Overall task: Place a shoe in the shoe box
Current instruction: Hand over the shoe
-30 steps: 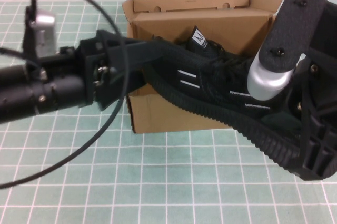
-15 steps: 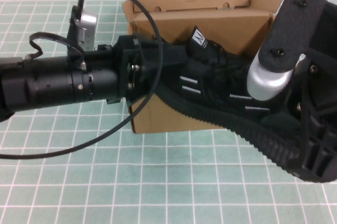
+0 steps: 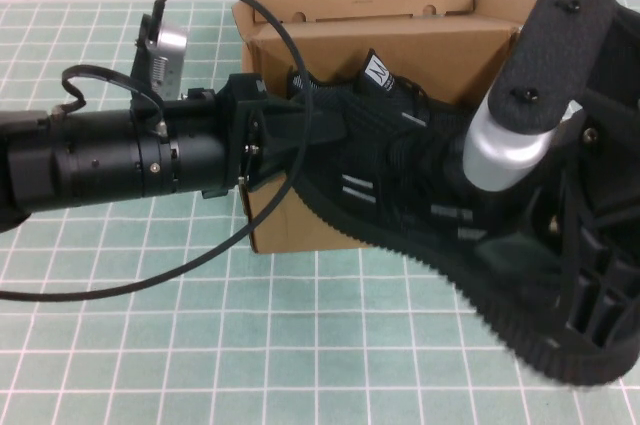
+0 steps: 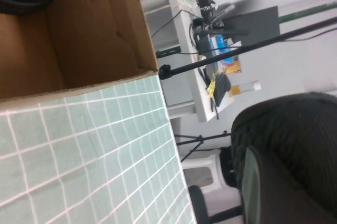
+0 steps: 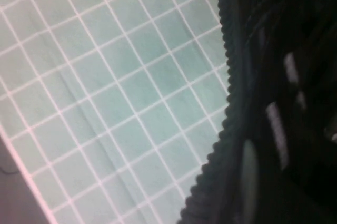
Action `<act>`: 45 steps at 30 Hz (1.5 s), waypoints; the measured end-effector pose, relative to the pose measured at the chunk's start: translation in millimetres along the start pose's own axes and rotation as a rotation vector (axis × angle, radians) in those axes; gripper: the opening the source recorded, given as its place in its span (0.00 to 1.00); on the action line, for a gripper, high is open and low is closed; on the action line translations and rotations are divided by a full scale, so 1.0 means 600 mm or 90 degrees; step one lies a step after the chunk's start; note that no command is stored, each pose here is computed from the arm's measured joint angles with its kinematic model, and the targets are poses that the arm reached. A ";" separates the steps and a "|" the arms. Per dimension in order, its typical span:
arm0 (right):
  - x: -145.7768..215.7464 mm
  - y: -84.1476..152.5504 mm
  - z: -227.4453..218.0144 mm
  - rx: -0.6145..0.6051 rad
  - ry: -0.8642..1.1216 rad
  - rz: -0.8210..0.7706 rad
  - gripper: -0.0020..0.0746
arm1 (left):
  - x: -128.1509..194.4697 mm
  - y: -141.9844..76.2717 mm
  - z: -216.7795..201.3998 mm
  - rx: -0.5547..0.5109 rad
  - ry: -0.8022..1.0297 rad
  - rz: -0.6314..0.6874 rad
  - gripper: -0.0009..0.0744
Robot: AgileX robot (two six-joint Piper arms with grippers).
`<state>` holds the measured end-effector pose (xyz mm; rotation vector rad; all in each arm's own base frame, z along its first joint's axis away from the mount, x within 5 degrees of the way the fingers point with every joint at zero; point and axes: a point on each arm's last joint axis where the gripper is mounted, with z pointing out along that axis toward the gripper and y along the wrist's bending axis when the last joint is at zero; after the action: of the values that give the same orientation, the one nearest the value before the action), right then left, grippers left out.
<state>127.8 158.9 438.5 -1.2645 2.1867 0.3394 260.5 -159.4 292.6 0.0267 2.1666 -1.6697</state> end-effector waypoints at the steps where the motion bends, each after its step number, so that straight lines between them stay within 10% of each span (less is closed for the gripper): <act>1: 0.000 0.002 0.000 -0.008 -0.001 0.009 0.61 | 0.000 0.001 0.000 -0.002 0.002 0.004 0.16; 5: -0.003 0.014 -0.001 -0.058 -0.009 0.039 0.94 | 0.002 0.006 0.001 -0.016 0.010 0.020 0.16; 22: 0.035 0.039 0.035 -0.147 0.009 0.295 0.93 | 0.003 0.016 0.001 -0.058 0.017 0.065 0.16; 33: 0.076 0.025 -0.049 -0.232 -0.450 0.622 0.93 | 0.001 0.017 0.001 -0.063 0.014 0.109 0.16; 45: 0.138 0.014 0.064 -0.335 -0.544 0.874 0.93 | 0.000 0.015 0.001 -0.056 0.007 0.120 0.16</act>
<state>103.1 123.5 357.6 0.4353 1.8171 1.6627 263.1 -157.1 284.0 0.2082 2.1694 -1.4724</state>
